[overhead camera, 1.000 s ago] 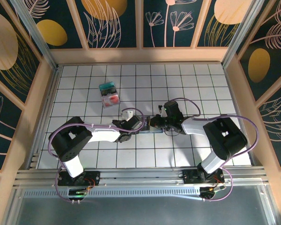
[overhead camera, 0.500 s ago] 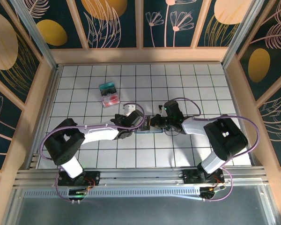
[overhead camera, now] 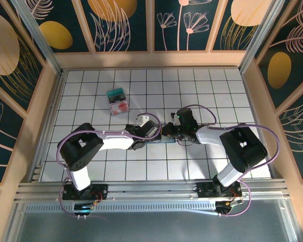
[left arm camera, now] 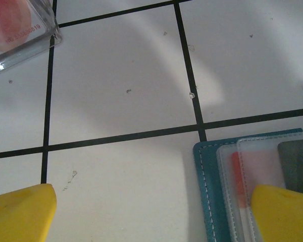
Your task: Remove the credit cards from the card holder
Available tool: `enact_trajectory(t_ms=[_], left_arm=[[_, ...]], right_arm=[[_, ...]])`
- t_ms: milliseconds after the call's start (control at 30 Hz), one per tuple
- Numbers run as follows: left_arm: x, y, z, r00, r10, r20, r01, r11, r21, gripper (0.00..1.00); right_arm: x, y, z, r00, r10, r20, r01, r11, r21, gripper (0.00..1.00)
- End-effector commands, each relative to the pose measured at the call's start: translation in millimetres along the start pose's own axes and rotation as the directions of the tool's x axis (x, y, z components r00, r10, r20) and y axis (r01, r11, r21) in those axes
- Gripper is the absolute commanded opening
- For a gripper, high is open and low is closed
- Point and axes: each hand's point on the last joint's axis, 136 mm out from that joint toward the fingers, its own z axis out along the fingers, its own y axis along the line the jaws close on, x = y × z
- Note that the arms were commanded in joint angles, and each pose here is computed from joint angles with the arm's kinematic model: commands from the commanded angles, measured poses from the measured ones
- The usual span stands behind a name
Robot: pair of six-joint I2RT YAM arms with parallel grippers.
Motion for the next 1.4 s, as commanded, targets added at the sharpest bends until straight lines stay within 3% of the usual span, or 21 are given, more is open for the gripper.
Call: enact_trajectory(t_ms=[0,567,667,767,900,1133,1367], left_arm=[[16,-3,7,0.998,0.043,-0.048,-0.043,0.999,0.012,0.99],[29,-5,6,0.995,0.034,-0.089,-0.030,0.998,0.048,0.99],[28,-4,5,0.996,0.029,-0.087,-0.025,0.999,0.047,0.99],[27,-4,3,0.996,0.021,-0.082,-0.017,0.999,0.047,0.99],[25,-2,2,0.997,0.016,-0.077,-0.012,0.999,0.044,0.99],[22,2,0,0.998,0.020,-0.061,-0.019,0.999,0.027,0.99],[-3,-1,-11,1.000,0.016,-0.003,-0.016,0.999,0.040,0.99]], right_arm=[[-14,13,-6,0.999,-0.029,0.040,0.030,0.999,-0.032,0.00],[-18,28,8,0.999,-0.003,0.052,0.012,0.983,-0.181,0.17],[-16,26,11,0.999,0.006,0.042,0.002,0.983,-0.184,0.16],[-15,23,10,0.999,0.008,0.043,0.000,0.984,-0.176,0.06],[-13,20,5,0.999,-0.002,0.055,0.010,0.989,-0.146,0.01],[-32,-8,-22,0.990,-0.023,0.141,0.022,1.000,0.012,0.00],[-39,-8,-48,0.976,-0.112,0.189,0.095,0.991,0.097,0.00]])
